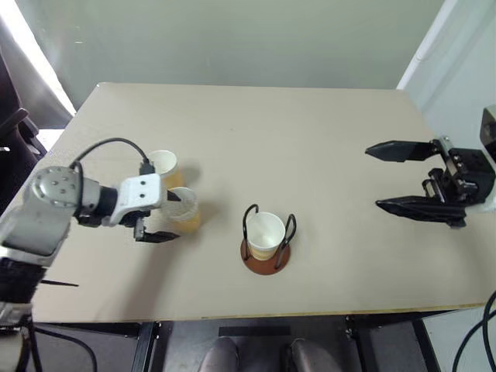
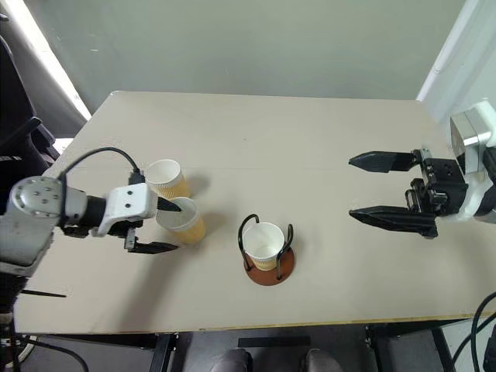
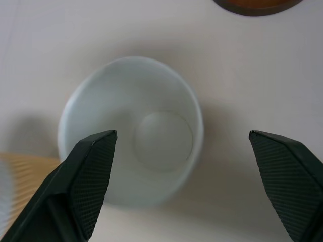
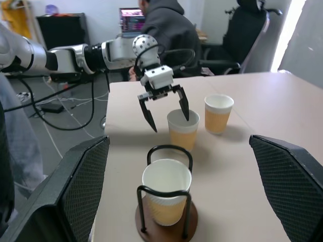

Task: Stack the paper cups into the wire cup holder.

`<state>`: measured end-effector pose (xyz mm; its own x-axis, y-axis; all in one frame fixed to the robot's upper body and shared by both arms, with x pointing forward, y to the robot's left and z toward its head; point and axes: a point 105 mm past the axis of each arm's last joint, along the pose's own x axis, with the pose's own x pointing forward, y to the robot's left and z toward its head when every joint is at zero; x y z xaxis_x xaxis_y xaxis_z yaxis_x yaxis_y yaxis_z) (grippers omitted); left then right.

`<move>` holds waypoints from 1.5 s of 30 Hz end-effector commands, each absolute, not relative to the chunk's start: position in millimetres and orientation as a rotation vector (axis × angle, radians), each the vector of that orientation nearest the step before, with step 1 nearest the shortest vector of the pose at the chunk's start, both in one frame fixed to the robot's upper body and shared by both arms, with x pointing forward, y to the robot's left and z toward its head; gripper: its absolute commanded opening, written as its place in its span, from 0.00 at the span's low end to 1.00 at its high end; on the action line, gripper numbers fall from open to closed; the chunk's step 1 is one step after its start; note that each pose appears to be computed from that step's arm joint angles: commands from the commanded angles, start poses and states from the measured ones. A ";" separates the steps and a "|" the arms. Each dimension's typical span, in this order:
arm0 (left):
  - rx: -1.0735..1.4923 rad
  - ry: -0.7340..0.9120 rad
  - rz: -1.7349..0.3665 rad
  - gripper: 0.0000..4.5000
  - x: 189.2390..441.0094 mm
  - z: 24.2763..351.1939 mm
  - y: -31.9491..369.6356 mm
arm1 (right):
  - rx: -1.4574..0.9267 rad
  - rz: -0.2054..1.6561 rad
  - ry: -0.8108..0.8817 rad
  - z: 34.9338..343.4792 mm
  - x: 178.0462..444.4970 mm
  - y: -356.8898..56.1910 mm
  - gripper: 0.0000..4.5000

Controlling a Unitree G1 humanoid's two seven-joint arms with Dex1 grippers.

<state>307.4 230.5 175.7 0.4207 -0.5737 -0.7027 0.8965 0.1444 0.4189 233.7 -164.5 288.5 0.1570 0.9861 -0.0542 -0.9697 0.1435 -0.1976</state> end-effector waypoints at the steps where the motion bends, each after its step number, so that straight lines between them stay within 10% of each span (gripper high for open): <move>1: 0.949 0.393 -1.131 0.79 310.3 185.3 226.7 | -0.254 1.376 -0.134 298.5 223.6 -167.5 1.00; 11: 0.880 0.372 -1.261 0.00 298.3 195.9 212.9 | -0.273 1.340 -0.119 298.6 223.1 -170.5 1.00; 29: 0.824 -0.169 -1.615 0.00 280.5 313.0 127.0 | -0.448 1.326 0.024 278.8 205.3 -178.5 1.00; 45: 1.039 -0.184 -1.989 0.00 264.0 286.1 67.8 | -0.543 1.282 0.078 268.8 194.2 -178.0 1.00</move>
<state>277.3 70.0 277.9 -0.2376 -0.7853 -0.5717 0.6999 -0.5465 0.4598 198.0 -177.4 259.0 0.2790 0.8909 -0.3584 -0.9394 0.1758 -0.2945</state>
